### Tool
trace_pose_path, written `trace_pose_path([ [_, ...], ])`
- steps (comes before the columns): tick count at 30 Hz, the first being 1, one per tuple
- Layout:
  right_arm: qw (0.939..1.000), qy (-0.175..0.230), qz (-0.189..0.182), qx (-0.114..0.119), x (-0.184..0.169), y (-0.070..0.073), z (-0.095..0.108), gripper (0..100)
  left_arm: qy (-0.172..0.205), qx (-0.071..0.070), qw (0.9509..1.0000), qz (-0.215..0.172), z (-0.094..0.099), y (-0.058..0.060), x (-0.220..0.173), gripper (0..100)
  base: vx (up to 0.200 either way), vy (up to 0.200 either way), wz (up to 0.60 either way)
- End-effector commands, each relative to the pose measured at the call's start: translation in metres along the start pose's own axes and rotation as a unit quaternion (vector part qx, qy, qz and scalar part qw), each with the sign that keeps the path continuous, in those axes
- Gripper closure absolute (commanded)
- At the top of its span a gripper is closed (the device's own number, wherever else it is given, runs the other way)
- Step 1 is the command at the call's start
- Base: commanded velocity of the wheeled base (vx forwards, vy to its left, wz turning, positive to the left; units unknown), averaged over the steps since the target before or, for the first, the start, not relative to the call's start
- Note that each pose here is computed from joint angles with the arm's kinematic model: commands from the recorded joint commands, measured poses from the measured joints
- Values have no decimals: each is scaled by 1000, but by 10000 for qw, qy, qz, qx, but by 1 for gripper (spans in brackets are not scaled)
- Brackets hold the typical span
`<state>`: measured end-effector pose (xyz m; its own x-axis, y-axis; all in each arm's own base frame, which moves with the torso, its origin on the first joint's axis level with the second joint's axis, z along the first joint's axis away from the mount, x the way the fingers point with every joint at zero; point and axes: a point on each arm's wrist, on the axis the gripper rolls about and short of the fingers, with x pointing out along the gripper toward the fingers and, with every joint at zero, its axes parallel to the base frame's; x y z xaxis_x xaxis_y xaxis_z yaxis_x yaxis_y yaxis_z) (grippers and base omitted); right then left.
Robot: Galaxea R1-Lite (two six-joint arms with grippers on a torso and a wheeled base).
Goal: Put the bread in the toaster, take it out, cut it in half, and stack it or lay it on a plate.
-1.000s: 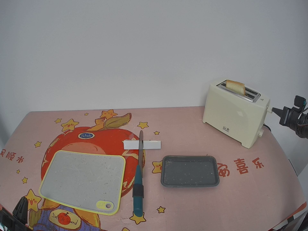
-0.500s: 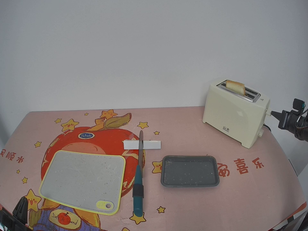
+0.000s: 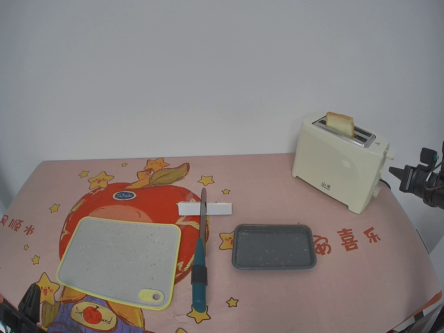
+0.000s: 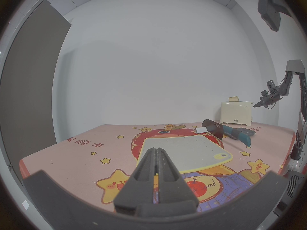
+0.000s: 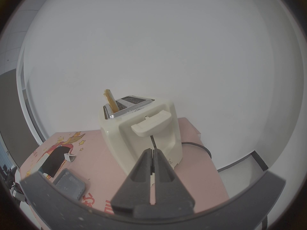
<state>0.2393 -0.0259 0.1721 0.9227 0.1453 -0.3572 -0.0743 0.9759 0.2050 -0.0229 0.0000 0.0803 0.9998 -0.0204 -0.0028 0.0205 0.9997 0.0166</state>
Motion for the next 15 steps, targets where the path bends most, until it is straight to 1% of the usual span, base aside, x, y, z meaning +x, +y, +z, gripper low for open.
trace_pose_path([
  [1,10000,88,-32,-8,5,-3,-4,100,86,0,10000,1,-4,0,1,100,0,0,0],
  [4,9999,147,-38,-53,8,-4,-6,100,86,0,10000,1,-4,0,1,100,0,0,0],
  [8,9999,116,-41,-59,7,-4,-5,100,86,0,10000,1,-4,0,1,100,0,0,0],
  [11,10000,-10,-28,-76,0,-2,-1,100,86,0,10000,-7,-4,0,1,100,0,0,0],
  [13,9997,-200,0,-122,-13,3,5,100,86,0,10000,1,-4,0,1,100,0,0,0],
  [15,9997,-229,3,-130,-14,3,6,100,86,0,10000,1,-4,0,1,100,0,0,0],
])
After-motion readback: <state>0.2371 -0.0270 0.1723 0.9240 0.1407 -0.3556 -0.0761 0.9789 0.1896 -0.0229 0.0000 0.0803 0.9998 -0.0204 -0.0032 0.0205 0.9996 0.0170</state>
